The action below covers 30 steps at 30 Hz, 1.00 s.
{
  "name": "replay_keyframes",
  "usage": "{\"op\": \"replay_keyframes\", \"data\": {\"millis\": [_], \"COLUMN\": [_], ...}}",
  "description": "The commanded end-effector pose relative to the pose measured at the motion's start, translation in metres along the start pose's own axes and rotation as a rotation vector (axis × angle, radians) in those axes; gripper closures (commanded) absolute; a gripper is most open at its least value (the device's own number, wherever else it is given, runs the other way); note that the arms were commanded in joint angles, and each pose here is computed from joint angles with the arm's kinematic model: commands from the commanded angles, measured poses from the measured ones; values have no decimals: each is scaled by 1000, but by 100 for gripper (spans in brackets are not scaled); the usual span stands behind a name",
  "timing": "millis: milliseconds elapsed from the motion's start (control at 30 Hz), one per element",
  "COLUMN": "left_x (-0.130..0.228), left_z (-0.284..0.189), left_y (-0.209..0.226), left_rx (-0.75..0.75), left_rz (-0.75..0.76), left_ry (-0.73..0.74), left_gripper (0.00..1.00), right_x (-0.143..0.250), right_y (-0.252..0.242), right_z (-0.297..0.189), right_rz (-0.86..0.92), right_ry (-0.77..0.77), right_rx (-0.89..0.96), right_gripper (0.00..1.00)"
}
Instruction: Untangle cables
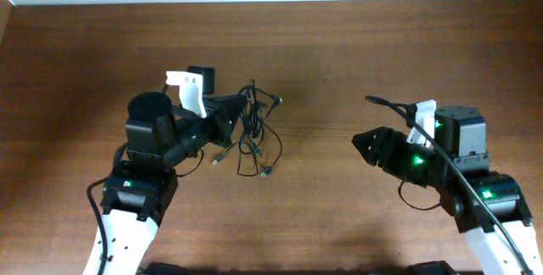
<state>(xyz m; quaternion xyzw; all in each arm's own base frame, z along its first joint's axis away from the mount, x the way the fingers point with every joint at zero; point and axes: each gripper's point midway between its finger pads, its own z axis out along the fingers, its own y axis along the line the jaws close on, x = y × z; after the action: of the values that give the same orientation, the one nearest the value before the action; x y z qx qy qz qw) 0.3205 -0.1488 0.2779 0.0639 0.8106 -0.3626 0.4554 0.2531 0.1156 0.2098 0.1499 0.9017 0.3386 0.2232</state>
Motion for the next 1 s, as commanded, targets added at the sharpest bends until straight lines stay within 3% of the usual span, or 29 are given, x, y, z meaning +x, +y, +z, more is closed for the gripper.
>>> {"op": "replay_keyframes", "data": {"millis": [0,67,133,333,400,467,533,667,700,767,800,833,967], "left_x": [-20,-21,-14,-11,-11,-11,-9,-6,-5,1,2,6,42], "left_z": [-9,-10,-10,-9,-9,-9,-8,-7,-7,-7,-7,-8,-28], "left_y": [22,24,27,29,29,29,27,19,20,23,23,26,80], "left_rx": [-132,-137,-154,-157,-157,-157,-149,-111,-114,-132,-133,-156,-491], "left_rz": [-380,-480,-492,-642,-642,-641,-643,-645,-647,-660,-660,-669,-724], "left_ry": [-127,-143,-120,-120,-119,-119,-108,-76,-74,-54,-53,-46,-42], "left_gripper": [100,100,100,100,100,100,100,100,100,100,100,100,96], "right_x": [16,28,48,89,87,72,66,68,70,67,68,69,71], "right_y": [1,5,30,91,111,137,161,170,174,200,207,215,238], "right_z": [14,33,49,62,63,74,78,98,106,104,101,95,74], "right_rz": [78,101,-63,-312,-265,-74,-97,-67,-75,-178,-194,-254,-386], "right_ry": [146,268,392,463,444,342,236,173,190,170,178,171,140], "right_rx": [-25,-63,-205,-386,-426,-402,-440,-413,-435,-571,-613,-662,-806], "right_gripper": [37,40,52,51,51,46,44,44,56,63,75,95,96]}}
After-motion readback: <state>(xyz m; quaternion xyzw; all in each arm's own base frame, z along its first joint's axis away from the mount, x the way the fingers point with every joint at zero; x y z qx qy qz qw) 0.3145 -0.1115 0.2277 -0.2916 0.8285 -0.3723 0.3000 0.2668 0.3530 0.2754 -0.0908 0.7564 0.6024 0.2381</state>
